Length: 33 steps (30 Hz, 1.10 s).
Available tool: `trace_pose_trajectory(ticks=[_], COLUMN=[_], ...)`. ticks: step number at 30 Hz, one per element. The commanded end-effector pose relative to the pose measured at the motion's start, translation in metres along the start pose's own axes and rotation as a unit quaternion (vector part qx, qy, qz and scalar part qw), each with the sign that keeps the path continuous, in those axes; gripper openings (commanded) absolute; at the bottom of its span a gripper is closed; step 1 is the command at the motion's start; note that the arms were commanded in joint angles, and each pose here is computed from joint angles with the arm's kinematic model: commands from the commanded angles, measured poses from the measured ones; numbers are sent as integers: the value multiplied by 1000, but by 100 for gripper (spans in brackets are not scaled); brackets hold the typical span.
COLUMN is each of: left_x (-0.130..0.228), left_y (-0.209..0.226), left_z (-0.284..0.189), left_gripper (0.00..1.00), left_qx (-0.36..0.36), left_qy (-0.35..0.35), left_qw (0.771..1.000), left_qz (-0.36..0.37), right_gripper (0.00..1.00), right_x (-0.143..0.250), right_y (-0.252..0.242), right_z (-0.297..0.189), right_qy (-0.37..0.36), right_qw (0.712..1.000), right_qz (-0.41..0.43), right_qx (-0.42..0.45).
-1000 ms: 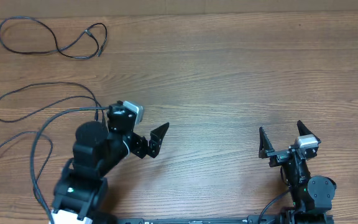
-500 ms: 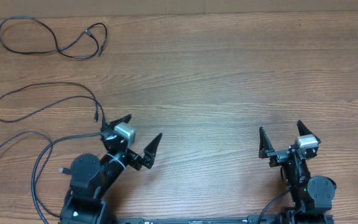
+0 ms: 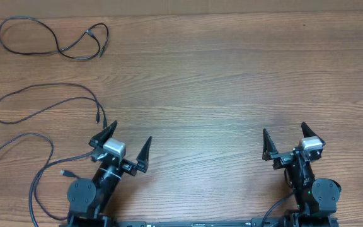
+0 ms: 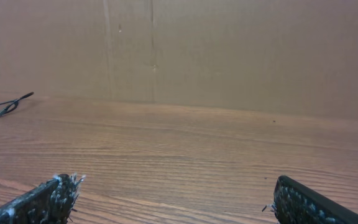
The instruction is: Untangle cables
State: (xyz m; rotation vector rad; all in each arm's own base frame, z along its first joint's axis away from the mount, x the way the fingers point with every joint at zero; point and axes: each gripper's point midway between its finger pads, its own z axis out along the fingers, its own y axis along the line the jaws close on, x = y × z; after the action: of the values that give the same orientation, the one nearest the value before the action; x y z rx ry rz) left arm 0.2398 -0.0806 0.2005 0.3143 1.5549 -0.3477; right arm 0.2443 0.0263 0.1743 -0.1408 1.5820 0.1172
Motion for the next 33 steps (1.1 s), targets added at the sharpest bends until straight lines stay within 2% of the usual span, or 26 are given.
trace_pose_trajectory(ticks=[1, 12, 20, 24, 29, 33], left_x=[6, 8, 40, 41, 43, 44], left_y=[8, 26, 48, 54, 69, 74], left_z=[-3, -12, -17, -19, -24, -26], left_gripper=[100, 100, 100, 99, 99, 100], left_qx=[-23, -72, -121, -139, -188, -204], left_qy=[-17, -38, 26, 28, 22, 27], left_qw=[999, 996, 992, 990, 980, 978], left_qz=[14, 21, 2, 6, -54, -30], right_gripper=[100, 100, 100, 100, 100, 100], right_x=[1, 1, 1, 2, 1, 2], right_y=[0, 0, 0, 0, 0, 0], right_z=[0, 0, 0, 0, 0, 0], right_qy=[-3, -3, -3, -2, -3, -2], right_qw=[1000, 1000, 1000, 1000, 1000, 1000], right_qz=[-5, -5, -5, -5, -5, -5], right_qx=[2, 2, 2, 2, 2, 2])
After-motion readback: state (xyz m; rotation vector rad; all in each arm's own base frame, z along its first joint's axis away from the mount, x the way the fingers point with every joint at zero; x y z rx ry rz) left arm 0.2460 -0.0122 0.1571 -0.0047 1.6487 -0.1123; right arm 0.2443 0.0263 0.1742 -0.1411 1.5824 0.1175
